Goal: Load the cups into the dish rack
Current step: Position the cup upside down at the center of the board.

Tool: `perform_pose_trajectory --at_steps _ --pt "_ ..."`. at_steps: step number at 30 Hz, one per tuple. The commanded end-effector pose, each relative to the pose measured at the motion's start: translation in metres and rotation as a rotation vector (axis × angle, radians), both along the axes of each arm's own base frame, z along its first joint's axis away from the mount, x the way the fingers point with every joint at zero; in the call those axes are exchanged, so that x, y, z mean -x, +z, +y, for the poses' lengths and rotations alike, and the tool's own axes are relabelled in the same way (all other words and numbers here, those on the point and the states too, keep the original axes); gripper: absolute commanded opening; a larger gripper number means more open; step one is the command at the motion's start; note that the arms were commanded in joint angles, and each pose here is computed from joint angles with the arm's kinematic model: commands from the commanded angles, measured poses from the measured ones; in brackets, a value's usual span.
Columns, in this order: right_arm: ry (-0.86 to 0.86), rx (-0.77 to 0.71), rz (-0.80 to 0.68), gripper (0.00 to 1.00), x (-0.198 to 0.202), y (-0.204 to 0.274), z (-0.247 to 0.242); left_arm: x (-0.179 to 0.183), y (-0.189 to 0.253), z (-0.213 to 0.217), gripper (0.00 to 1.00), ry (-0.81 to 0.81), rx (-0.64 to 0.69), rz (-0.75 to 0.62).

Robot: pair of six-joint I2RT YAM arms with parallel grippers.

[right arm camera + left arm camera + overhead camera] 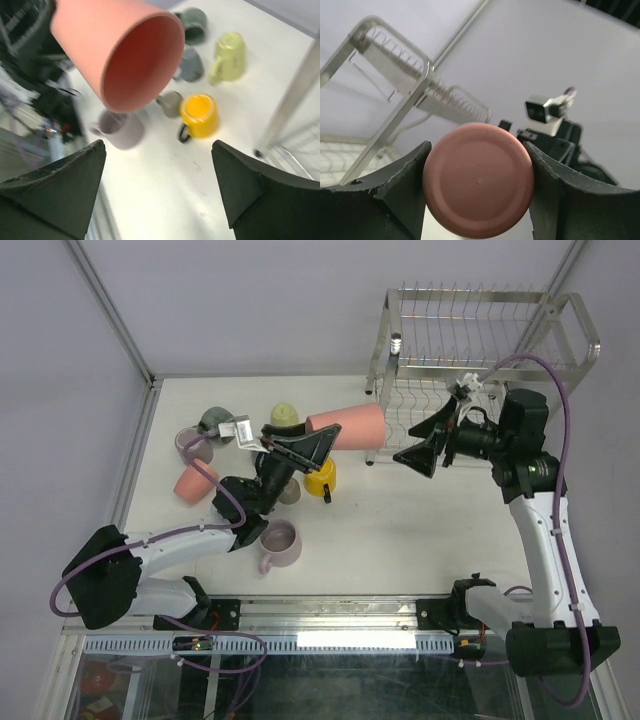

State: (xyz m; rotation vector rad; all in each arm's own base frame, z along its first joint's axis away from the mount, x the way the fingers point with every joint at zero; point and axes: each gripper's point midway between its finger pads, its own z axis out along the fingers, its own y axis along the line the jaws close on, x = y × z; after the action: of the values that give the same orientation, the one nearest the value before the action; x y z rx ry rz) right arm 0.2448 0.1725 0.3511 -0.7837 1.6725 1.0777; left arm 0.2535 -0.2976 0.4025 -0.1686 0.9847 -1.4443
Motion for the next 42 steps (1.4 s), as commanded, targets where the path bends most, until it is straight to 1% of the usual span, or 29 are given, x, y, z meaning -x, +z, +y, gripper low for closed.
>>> perform_pose_trajectory --at_steps 1,5,8,10,14,17,20,23,27,33,35,36,38,40,42 --pt "-0.106 0.299 -0.129 0.90 0.003 -0.056 -0.040 -0.005 -0.033 -0.042 0.00 -0.044 -0.359 -0.017" --pt "-0.229 0.355 -0.126 0.90 -0.008 -0.076 -0.067 -0.018 -0.066 -0.067 0.00 -0.057 -0.647 -0.001" --pt "-0.279 0.344 -0.089 0.87 -0.015 -0.089 -0.084 -0.026 -0.091 -0.078 0.00 -0.057 -0.835 0.015" --pt "-0.277 0.320 -0.068 0.86 -0.015 -0.095 -0.090 -0.029 -0.098 -0.088 0.00 -0.061 -0.940 0.003" --pt "-0.240 0.317 -0.063 0.85 -0.013 -0.104 -0.095 -0.031 -0.153 -0.111 0.00 -0.110 -1.207 0.032" --pt "-0.231 0.339 -0.070 0.85 -0.014 -0.111 -0.097 -0.028 -0.181 -0.124 0.00 -0.132 -1.359 0.029" --pt "-0.233 0.350 -0.060 0.85 -0.014 -0.118 -0.099 -0.027 -0.204 -0.134 0.00 -0.145 -1.468 0.028" --pt "-0.236 0.352 -0.051 0.85 -0.014 -0.124 -0.100 -0.025 -0.216 -0.145 0.00 -0.173 -1.509 0.015" --pt "-0.254 0.362 -0.047 0.85 -0.016 -0.127 -0.105 -0.027 -0.228 -0.158 0.00 -0.208 -1.526 -0.003" --pt "-0.258 0.338 -0.022 0.85 -0.017 -0.132 -0.105 -0.034 -0.244 -0.180 0.00 -0.239 -1.522 -0.008" --pt "-0.257 0.334 -0.016 0.85 -0.017 -0.135 -0.105 -0.036 -0.247 -0.186 0.02 -0.244 -1.505 -0.012" --pt "-0.252 0.333 -0.018 0.85 -0.017 -0.135 -0.105 -0.037 -0.246 -0.188 0.06 -0.240 -1.494 -0.013" --pt "-0.234 0.331 -0.031 0.85 -0.015 -0.137 -0.103 -0.039 -0.248 -0.191 0.17 -0.233 -1.479 -0.011" --pt "-0.208 0.327 -0.061 0.86 -0.013 -0.138 -0.100 -0.042 -0.249 -0.193 0.30 -0.219 -1.461 -0.005" --pt "-0.195 0.327 -0.089 0.86 -0.014 -0.138 -0.099 -0.042 -0.249 -0.194 0.39 -0.213 -1.450 -0.003"
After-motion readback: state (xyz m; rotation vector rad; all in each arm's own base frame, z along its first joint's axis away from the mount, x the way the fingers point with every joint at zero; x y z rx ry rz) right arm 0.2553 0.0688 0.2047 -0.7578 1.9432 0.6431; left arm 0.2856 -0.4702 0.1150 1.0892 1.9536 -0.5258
